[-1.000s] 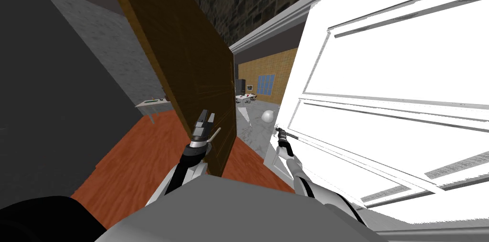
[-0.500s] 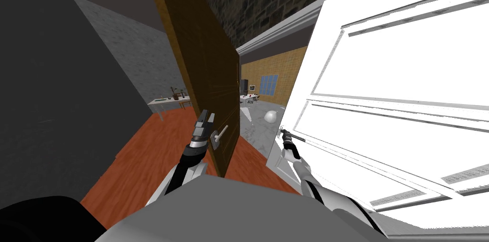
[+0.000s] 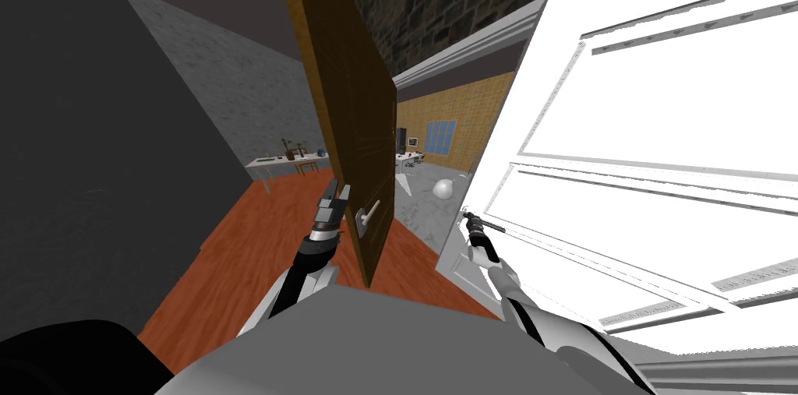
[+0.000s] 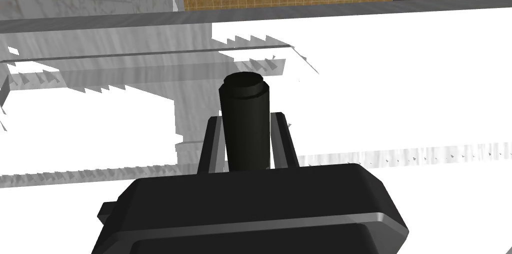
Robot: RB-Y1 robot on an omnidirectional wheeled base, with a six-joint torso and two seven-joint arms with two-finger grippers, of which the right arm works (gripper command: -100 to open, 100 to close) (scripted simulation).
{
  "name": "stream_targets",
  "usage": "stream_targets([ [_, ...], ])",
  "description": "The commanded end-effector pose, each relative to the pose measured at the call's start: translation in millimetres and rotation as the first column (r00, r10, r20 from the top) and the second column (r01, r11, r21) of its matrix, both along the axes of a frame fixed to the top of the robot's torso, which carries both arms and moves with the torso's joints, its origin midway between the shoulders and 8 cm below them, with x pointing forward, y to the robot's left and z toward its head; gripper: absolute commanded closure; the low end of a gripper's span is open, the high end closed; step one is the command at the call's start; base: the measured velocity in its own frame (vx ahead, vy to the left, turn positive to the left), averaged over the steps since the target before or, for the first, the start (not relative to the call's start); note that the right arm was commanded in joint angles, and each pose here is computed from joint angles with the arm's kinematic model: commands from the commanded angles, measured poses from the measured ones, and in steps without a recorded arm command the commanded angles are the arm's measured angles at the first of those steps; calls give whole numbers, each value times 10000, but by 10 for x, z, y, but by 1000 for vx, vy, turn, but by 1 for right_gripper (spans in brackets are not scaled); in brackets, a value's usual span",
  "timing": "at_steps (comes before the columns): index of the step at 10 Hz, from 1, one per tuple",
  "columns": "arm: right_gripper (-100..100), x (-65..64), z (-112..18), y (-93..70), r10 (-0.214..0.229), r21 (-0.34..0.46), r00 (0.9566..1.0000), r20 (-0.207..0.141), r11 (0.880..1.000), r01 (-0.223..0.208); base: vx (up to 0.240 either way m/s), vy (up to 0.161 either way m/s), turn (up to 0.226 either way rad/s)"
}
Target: Pull the door open
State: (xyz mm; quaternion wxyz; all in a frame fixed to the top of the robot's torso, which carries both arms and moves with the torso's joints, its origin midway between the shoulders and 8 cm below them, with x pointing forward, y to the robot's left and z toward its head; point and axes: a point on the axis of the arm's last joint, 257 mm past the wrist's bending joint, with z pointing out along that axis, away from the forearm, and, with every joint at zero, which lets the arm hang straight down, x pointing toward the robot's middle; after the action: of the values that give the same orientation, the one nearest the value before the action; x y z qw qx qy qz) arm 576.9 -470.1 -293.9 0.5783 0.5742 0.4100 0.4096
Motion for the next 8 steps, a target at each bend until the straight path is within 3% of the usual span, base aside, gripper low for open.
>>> stream_targets([
  [1, 100, -47, 1, -130, -53, 39, 10000, -24, 10000, 53, -112, 48, -60],
  [2, 100, -70, 10, -200, -81, 47, 10000, -27, 10000, 81, -126, 37, -59],
  [5, 100, -70, 10, -200, -81, 47, 10000, -27, 10000, 81, -37, 10, -8],
  [6, 100, -47, -29, -84, 72, 137, 9999, -97, 9999, -70, 6, 9, 33],
  [8, 100, -36, -22, -39, 251, 127, 9997, -74, 9996, -250, -174, -36, 114],
])
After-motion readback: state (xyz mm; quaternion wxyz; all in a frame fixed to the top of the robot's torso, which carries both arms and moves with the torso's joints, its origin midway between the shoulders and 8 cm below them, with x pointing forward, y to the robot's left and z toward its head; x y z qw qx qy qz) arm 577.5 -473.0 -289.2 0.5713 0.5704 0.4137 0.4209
